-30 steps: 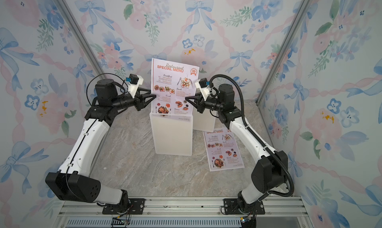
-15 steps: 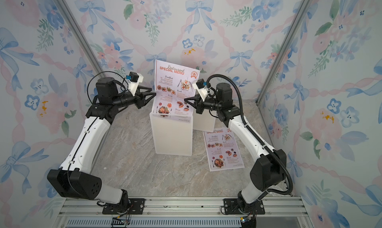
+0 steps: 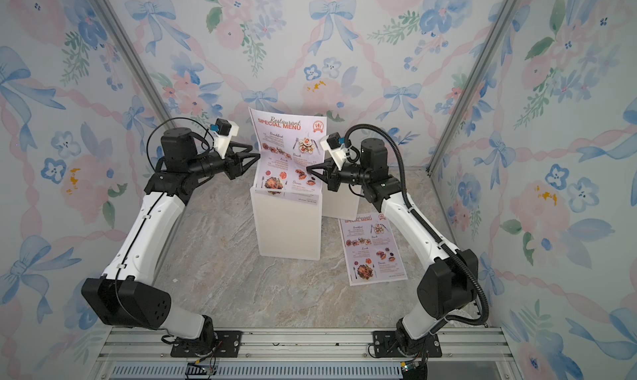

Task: Insert the menus into the narrow rack
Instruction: Insert the menu into the narrow rack.

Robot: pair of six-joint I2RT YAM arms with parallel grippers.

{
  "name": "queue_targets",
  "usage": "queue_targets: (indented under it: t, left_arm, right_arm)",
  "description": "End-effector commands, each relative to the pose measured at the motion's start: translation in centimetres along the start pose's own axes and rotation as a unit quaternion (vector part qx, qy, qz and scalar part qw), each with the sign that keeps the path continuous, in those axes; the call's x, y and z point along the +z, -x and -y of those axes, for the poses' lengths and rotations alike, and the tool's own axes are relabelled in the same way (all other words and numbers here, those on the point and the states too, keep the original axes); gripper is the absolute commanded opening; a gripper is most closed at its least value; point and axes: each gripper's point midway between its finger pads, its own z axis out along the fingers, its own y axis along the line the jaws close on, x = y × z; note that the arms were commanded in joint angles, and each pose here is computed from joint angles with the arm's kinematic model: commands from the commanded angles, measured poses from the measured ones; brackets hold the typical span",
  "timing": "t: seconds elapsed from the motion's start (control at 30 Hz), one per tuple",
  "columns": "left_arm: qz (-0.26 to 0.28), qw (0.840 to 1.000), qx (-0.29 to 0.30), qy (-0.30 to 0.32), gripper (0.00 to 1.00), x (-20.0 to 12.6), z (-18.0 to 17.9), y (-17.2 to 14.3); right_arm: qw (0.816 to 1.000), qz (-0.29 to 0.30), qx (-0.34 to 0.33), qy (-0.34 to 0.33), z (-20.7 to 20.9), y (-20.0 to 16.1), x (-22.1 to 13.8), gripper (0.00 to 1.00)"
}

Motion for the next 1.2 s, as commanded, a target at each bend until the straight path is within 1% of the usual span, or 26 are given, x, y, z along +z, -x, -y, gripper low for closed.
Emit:
queue_targets:
  t: [0.0, 0.17, 0.37, 0.43, 0.53, 0.73, 0.8, 0.87, 1.0, 1.07, 1.17]
  left_arm:
    - [0.011, 1.000, 0.001, 0.005, 0.49, -0.5, -0.4, 0.9]
    - [0.013, 1.000, 0.001, -0.001, 0.49, -0.8, -0.8, 0.8]
    - [0.024, 0.998, 0.015, -0.055, 0.49, -1.0, 1.1, 1.1]
    - [0.025, 0.998, 0.017, -0.064, 0.49, -0.8, 1.5, 1.1]
    - [0.023, 0.997, 0.018, -0.066, 0.48, -0.3, 1.6, 1.0]
    - [0.018, 0.998, 0.011, -0.052, 0.47, 0.6, 0.3, 0.9]
    - [0.020, 0.998, 0.010, -0.061, 0.46, 0.9, 0.4, 1.0]
    - [0.022, 0.997, 0.009, -0.072, 0.43, 1.1, 0.5, 1.0]
    - [0.023, 0.996, 0.010, -0.080, 0.25, 1.1, 0.9, 1.0]
    - [0.024, 0.996, 0.014, -0.079, 0.20, 0.9, 1.0, 1.2]
    - [0.025, 0.997, 0.016, -0.077, 0.16, 0.7, 1.1, 1.2]
  right_arm:
    - [1.000, 0.023, -0.009, 0.018, -1.5, 1.6, -0.6, 0.07]
    - [0.999, 0.025, -0.009, 0.023, -1.9, 1.8, -0.6, 0.07]
    - [0.999, 0.020, -0.004, 0.029, -2.2, 1.4, -0.6, 0.06]
    - [0.999, 0.020, -0.005, 0.029, -2.2, 1.5, -0.6, 0.05]
    - [0.999, 0.020, -0.005, 0.030, -2.2, 1.5, -0.5, 0.05]
    - [0.999, 0.021, -0.006, 0.035, -2.4, 1.8, -0.5, 0.04]
    - [0.999, 0.020, -0.005, 0.037, -2.4, 1.8, -0.5, 0.04]
    - [0.999, 0.019, -0.005, 0.038, -2.5, 1.8, -0.4, 0.04]
    - [0.999, 0.017, -0.004, 0.039, -2.4, 1.7, -0.3, 0.04]
    - [0.999, 0.018, -0.005, 0.038, -2.4, 1.8, -0.3, 0.04]
    - [0.999, 0.018, -0.005, 0.037, -2.2, 1.9, -0.3, 0.06]
